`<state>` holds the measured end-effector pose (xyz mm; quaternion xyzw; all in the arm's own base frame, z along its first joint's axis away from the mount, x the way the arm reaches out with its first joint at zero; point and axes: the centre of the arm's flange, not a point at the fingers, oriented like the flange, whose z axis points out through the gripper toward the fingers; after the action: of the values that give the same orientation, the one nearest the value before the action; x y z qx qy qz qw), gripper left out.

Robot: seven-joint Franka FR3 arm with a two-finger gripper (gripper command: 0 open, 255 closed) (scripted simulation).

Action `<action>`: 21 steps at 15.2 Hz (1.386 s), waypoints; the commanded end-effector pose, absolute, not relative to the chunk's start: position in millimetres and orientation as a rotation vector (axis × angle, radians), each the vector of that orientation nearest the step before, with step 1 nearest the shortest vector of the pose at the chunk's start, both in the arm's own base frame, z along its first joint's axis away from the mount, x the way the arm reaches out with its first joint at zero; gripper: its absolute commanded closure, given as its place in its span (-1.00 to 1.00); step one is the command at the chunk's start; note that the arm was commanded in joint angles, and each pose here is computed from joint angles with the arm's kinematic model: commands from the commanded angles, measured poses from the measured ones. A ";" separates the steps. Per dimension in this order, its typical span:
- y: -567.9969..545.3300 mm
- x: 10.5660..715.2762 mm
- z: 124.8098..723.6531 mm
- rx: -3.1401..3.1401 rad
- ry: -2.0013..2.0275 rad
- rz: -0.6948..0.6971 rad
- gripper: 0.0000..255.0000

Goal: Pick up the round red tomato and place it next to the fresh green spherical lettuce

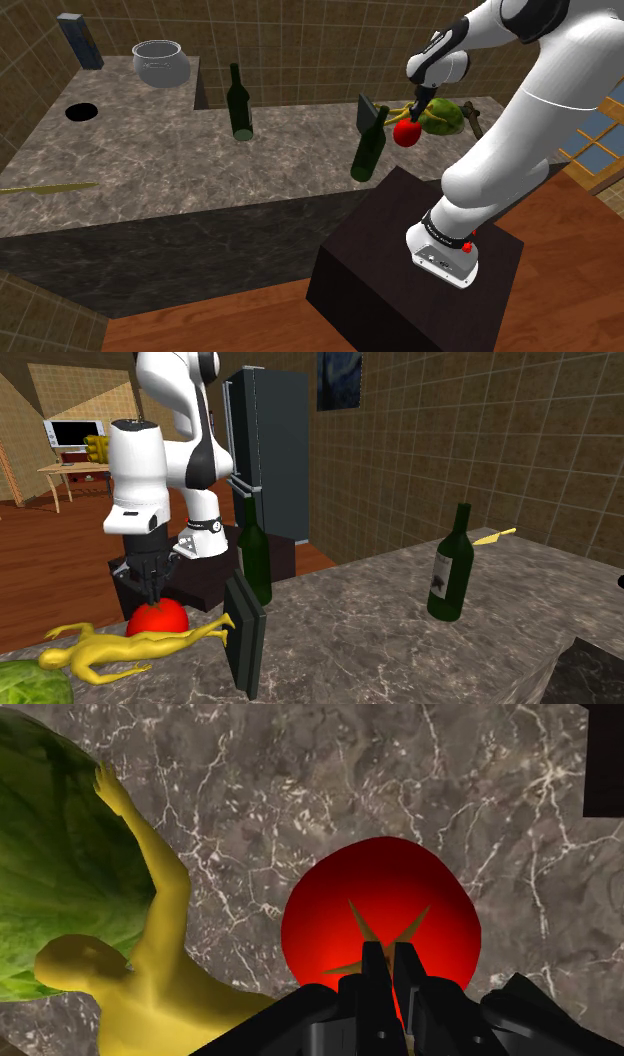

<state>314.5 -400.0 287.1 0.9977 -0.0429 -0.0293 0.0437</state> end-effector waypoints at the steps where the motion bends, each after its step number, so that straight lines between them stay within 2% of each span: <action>1: -400.2 314.5 277.2 3.049 -0.131 -0.089 1.00; 11: -400.2 314.5 263.1 3.049 -0.131 -0.089 1.00; 12: -400.2 314.5 263.1 3.049 -0.131 -0.089 -1.00; 17: -400.2 314.5 263.1 3.049 -0.131 -0.089 -1.00; 21: -396.0 317.6 312.8 3.049 -0.131 -0.089 -1.00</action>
<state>319.4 -397.2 301.6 0.9977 -0.0428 -0.0283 0.0444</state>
